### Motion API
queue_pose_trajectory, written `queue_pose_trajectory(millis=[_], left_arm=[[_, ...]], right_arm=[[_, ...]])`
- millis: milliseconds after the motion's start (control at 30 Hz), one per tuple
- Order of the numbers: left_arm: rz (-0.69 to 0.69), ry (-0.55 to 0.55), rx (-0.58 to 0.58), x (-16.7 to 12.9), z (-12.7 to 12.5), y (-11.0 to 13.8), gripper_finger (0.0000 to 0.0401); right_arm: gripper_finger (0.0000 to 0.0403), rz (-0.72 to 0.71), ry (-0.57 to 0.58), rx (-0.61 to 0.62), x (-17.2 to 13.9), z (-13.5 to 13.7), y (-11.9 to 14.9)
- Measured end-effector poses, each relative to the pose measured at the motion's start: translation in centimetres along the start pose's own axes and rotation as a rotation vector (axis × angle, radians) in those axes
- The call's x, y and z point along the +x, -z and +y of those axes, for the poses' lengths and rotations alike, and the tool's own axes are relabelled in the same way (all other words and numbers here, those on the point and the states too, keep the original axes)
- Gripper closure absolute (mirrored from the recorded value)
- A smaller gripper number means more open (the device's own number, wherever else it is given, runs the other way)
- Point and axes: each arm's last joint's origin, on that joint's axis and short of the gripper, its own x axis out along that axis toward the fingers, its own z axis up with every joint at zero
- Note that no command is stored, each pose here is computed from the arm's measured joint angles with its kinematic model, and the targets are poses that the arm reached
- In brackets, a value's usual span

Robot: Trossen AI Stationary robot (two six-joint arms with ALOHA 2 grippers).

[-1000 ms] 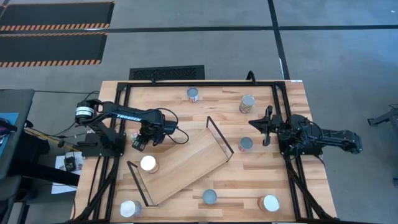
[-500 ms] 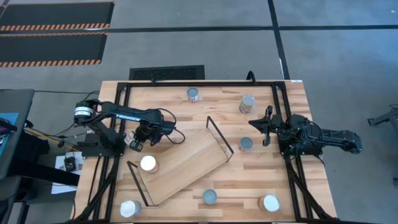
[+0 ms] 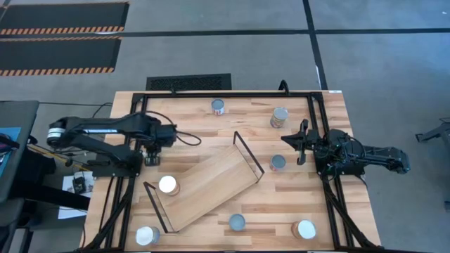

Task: Pick and place cans onto a shelf
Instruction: Put the canned strawberry on the shelf

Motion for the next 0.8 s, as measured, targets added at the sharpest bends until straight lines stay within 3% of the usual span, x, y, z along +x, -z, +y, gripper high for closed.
queue_pose_trajectory(millis=[133, 267, 467, 800], left_arm=[[0.019, 0.025, 0.016, 0.3, 0.0, -0.4, 0.0371], [0.113, 0.092, 0.047, 1.8, 0.5, -1.5, 0.0313], [0.287, 0.122, 0.179, 4.1, 1.4, -2.7, 0.0234], [0.386, 0.191, 0.224, 7.3, 3.3, -4.3, 0.0212]], right_arm=[[0.0365, 0.000, 0.000, 0.000, 0.0, 0.0, 0.0], [0.0365, 0.001, 0.000, 0.000, 0.0, 0.0, 0.0], [0.0365, 0.000, 0.000, 0.000, 0.0, 0.0, 0.0], [0.0365, 0.000, 0.000, 0.000, 0.0, 0.0, 0.0]])
